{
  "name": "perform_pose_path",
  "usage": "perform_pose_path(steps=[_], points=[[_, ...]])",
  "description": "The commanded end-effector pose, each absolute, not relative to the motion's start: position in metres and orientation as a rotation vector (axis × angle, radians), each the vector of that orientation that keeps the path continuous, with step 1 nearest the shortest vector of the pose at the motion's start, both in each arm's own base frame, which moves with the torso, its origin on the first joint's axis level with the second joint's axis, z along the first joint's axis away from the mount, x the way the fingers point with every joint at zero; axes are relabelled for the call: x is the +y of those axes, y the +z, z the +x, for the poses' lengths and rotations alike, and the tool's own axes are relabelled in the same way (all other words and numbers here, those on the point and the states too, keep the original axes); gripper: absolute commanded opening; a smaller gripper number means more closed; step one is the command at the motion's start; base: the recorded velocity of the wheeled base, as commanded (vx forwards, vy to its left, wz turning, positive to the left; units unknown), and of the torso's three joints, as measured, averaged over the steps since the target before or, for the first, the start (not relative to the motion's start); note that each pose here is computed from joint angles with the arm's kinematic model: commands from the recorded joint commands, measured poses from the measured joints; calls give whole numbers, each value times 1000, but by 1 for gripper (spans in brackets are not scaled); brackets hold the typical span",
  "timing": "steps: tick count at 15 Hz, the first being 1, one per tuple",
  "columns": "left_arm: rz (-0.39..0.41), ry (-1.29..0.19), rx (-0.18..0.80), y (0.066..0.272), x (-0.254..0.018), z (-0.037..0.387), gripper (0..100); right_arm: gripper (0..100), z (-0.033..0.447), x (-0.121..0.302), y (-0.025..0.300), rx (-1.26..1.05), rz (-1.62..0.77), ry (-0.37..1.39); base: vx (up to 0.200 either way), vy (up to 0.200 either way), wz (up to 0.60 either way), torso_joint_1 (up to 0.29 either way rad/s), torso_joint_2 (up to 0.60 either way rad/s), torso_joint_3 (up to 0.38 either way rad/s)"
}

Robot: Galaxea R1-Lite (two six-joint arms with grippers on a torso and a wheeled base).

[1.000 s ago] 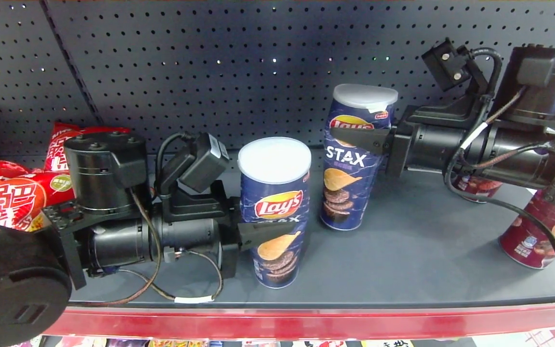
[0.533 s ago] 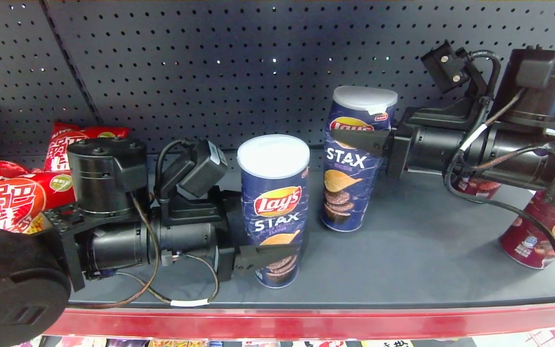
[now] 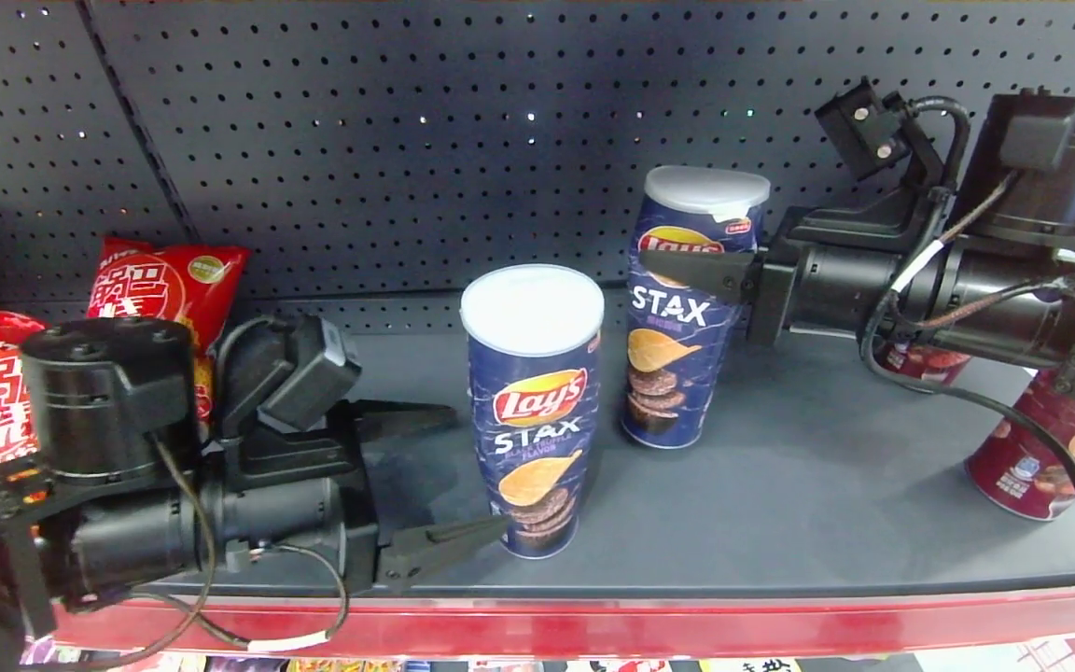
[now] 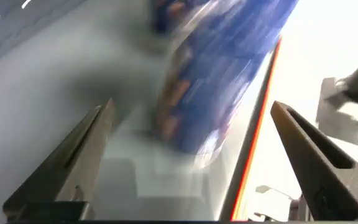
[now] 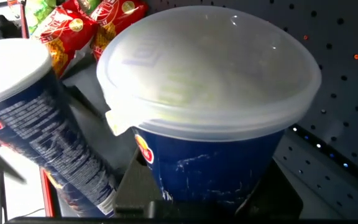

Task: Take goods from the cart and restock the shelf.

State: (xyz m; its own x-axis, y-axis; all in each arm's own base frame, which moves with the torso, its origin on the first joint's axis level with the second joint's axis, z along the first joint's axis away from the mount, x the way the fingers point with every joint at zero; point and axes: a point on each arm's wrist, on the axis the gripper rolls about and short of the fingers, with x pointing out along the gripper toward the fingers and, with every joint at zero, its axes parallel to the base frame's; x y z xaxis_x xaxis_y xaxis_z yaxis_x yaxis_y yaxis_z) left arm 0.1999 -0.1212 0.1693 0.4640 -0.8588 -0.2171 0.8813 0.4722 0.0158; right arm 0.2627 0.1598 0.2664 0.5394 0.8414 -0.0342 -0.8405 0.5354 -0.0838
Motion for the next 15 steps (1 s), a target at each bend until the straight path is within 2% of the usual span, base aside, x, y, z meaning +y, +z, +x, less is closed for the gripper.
perform_pose_path(steps=[1, 3, 5, 7, 9, 11, 14, 15], points=[[120, -870, 118, 183, -73, 175, 100, 0, 263, 160, 266, -11, -93, 1000, 0, 0, 0, 0, 0, 0], [107, -750, 56, 188, -48, 144, 100, 0, 264, 158, 266, -10, -93, 992, 0, 0, 0, 0, 0, 0], [104, -581, 54, 169, -20, 100, 100, 0, 266, 157, 266, -8, -93, 986, 0, 0, 0, 0, 0, 0], [102, -397, 49, 148, -4, 66, 100, 0, 266, 156, 265, -7, -93, 984, 0, 0, 0, 0, 0, 0], [102, -290, 18, 136, -1, 47, 100, 0, 266, 156, 266, -8, -93, 983, 0, 0, 0, 0, 0, 0], [52, -251, 13, 126, -4, 29, 100, 0, 266, 156, 266, -7, -92, 980, 0, 0, 0, 0, 0, 0], [-22, -212, 65, 86, -12, -11, 100, 0, 266, 156, 268, -15, -92, 975, 0, 0, 0, 0, 0, 0], [-34, -211, 61, 82, -13, -15, 100, 0, 266, 156, 269, -17, -92, 975, 0, 0, 0, 0, 0, 0]])
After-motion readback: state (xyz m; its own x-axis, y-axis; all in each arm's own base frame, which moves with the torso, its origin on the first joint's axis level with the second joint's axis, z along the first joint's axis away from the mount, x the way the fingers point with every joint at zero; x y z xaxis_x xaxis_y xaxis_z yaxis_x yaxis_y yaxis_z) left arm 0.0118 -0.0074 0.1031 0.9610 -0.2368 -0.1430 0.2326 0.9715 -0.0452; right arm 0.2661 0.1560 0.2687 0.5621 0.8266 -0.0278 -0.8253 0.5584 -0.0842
